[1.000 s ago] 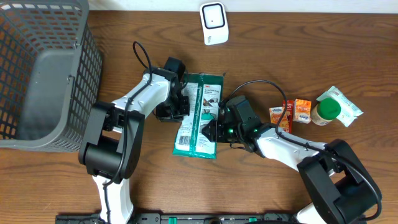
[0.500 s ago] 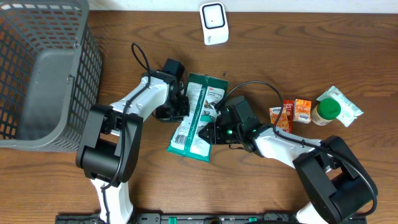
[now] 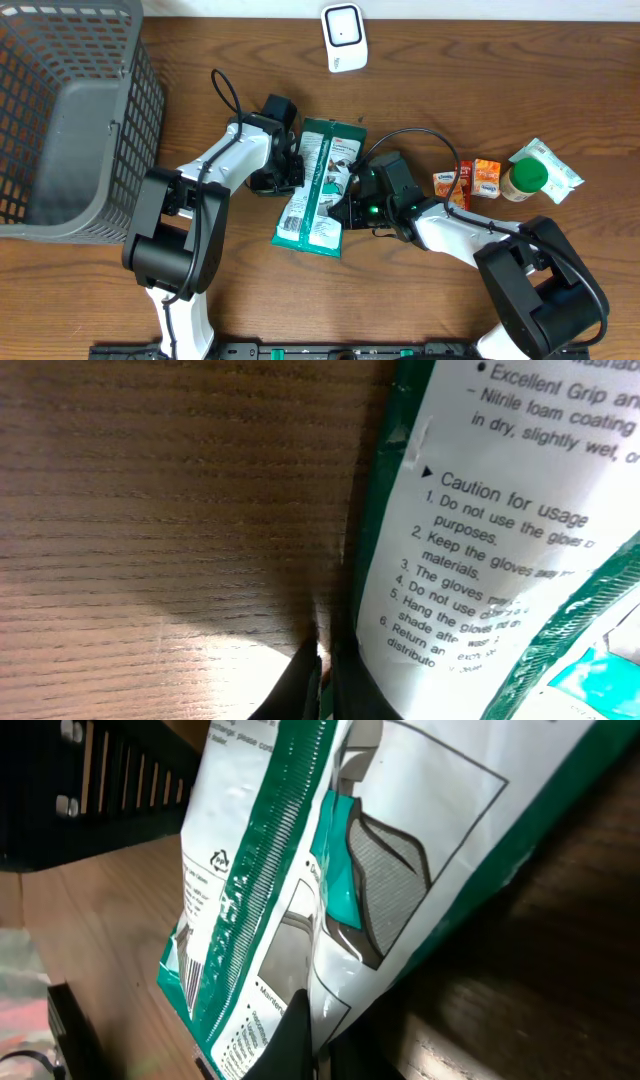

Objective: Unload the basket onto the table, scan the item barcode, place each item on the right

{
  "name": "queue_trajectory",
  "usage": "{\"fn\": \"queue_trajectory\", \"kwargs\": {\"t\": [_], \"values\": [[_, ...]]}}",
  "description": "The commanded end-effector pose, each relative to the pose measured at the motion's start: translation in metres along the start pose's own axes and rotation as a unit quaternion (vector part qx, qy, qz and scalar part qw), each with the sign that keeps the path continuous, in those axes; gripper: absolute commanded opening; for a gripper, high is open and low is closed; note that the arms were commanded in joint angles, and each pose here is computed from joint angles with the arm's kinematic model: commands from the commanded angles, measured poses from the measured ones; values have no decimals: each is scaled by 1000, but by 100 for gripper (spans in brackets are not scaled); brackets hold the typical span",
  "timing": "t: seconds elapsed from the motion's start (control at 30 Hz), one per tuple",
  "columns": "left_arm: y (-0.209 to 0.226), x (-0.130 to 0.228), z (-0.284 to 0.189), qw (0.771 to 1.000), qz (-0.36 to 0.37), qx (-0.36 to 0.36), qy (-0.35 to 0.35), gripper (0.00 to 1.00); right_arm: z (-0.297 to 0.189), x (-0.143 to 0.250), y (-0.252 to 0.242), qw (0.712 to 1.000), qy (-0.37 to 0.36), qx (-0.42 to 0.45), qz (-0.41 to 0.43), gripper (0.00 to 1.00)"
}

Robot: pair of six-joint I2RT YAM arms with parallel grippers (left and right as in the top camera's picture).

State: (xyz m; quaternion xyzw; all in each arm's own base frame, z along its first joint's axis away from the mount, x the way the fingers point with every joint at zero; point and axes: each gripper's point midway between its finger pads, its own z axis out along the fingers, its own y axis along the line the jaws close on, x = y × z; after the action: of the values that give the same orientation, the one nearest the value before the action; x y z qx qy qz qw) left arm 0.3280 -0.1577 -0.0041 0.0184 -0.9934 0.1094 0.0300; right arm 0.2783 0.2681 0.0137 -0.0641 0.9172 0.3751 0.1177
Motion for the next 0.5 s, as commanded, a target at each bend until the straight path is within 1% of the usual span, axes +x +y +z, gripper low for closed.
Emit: {"fn": "queue_trajectory", "kwargs": {"t": [0.0,0.13,0.2,0.33,0.43,0.47], "values": [[14,20,26,999,-7,-23,40,8,1,4,1,1000,9,-9,-26,1],[11,17,20,999,-4,-19,29,8,1,6,0,1000,14,-8,-26,1],[8,13,13,1000,-1,-14,16,8,1,7,-4,1000,15,0,-22,6],[7,13,12,1000,-4,-13,13,8,1,7,-12,1000,12,21,-9,16],[5,14,15,1000,0,-14,15,8,0,-2,-16,999,-12,37,6,49],[5,15,16,1000,1,-13,15,8,0,-4,-16,999,-16,37,3,57]]}}
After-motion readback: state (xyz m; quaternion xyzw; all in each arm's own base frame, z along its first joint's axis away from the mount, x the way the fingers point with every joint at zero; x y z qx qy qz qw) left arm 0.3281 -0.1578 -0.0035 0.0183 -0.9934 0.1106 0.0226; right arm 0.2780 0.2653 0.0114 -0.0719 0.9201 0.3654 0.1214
